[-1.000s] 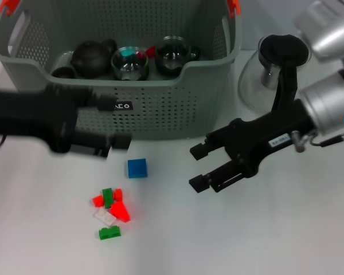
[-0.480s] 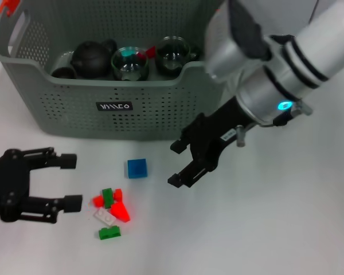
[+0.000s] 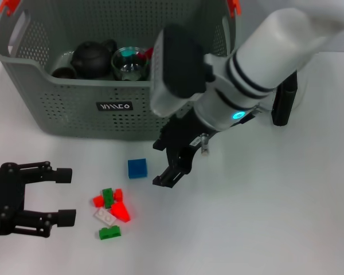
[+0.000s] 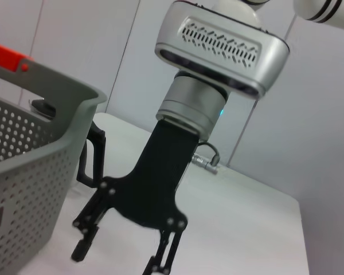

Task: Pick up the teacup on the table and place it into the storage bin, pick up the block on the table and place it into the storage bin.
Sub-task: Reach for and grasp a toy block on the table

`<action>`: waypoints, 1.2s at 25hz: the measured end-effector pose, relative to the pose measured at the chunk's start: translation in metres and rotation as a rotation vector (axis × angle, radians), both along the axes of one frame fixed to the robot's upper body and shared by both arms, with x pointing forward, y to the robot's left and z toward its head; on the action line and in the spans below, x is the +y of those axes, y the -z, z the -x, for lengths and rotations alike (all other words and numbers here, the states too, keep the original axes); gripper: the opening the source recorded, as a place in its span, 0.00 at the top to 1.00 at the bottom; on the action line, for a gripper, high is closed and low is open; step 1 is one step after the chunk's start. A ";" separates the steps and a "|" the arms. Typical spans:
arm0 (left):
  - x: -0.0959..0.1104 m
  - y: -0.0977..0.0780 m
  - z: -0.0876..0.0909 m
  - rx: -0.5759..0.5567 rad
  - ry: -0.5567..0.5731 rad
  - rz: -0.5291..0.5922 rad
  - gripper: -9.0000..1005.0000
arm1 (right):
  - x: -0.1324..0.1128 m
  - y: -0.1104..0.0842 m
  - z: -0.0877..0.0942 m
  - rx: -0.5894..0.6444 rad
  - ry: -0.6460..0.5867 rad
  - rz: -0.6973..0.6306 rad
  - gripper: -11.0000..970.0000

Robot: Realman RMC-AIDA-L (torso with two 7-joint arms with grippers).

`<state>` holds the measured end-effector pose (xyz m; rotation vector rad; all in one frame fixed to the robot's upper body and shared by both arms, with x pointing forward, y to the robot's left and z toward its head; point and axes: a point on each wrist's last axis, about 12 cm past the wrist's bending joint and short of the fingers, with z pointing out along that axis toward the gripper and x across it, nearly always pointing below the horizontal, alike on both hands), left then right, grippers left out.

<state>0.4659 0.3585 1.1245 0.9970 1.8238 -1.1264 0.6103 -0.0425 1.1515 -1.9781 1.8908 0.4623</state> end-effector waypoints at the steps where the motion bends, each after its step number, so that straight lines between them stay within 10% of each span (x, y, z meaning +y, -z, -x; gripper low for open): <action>1: 0.000 0.001 0.000 0.004 0.001 0.002 0.10 | 0.003 0.002 0.001 -0.010 -0.009 0.008 0.15; 30: -0.006 0.002 -0.007 0.025 0.028 0.013 0.10 | 0.014 0.044 0.008 -0.136 0.043 -0.108 0.15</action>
